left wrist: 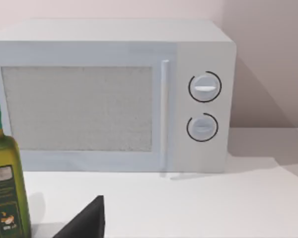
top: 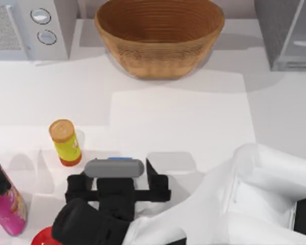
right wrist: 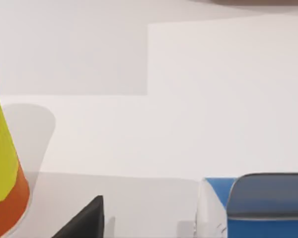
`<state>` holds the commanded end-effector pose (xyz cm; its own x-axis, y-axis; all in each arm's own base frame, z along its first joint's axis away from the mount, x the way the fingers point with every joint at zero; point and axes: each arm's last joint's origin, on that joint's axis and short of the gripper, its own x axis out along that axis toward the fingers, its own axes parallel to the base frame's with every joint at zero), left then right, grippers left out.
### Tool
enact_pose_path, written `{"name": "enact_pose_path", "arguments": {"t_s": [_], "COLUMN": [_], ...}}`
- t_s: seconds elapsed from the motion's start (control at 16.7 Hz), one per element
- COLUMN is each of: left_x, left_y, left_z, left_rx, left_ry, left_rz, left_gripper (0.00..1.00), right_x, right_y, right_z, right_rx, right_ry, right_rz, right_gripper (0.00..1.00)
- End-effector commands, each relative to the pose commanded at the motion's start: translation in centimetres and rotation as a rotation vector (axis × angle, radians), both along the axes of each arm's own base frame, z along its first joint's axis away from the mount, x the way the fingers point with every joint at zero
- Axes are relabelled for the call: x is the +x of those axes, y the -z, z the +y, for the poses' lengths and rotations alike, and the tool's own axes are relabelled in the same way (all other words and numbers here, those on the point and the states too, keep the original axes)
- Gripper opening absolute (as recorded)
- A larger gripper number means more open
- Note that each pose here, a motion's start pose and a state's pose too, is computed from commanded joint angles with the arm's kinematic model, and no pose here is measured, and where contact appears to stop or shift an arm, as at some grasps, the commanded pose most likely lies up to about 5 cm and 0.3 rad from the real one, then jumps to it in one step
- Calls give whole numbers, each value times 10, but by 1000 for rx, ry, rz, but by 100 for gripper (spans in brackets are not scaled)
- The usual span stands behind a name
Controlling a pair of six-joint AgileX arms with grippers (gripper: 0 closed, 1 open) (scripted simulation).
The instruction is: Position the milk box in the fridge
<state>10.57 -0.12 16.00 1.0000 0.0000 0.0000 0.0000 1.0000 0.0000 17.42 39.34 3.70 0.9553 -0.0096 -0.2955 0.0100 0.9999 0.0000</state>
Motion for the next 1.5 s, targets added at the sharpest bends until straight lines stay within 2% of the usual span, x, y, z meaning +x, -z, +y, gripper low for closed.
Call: {"name": "enact_pose_path", "arguments": {"t_s": [0.12,0.9,1.5], "left_x": [0,0,0], "left_y": [0,0,0], "left_z": [0,0,0], "left_rx": [0,0,0], "left_ry": [0,0,0], "left_rz": [0,0,0], "left_gripper": [100,100,100], "right_x": [0,0,-1], "right_y": [0,0,-1], "right_z": [0,0,1], "right_rx": [0,0,1], "right_ry": [0,0,-3], "right_rz": [0,0,0], "right_gripper": [100,2,0]}}
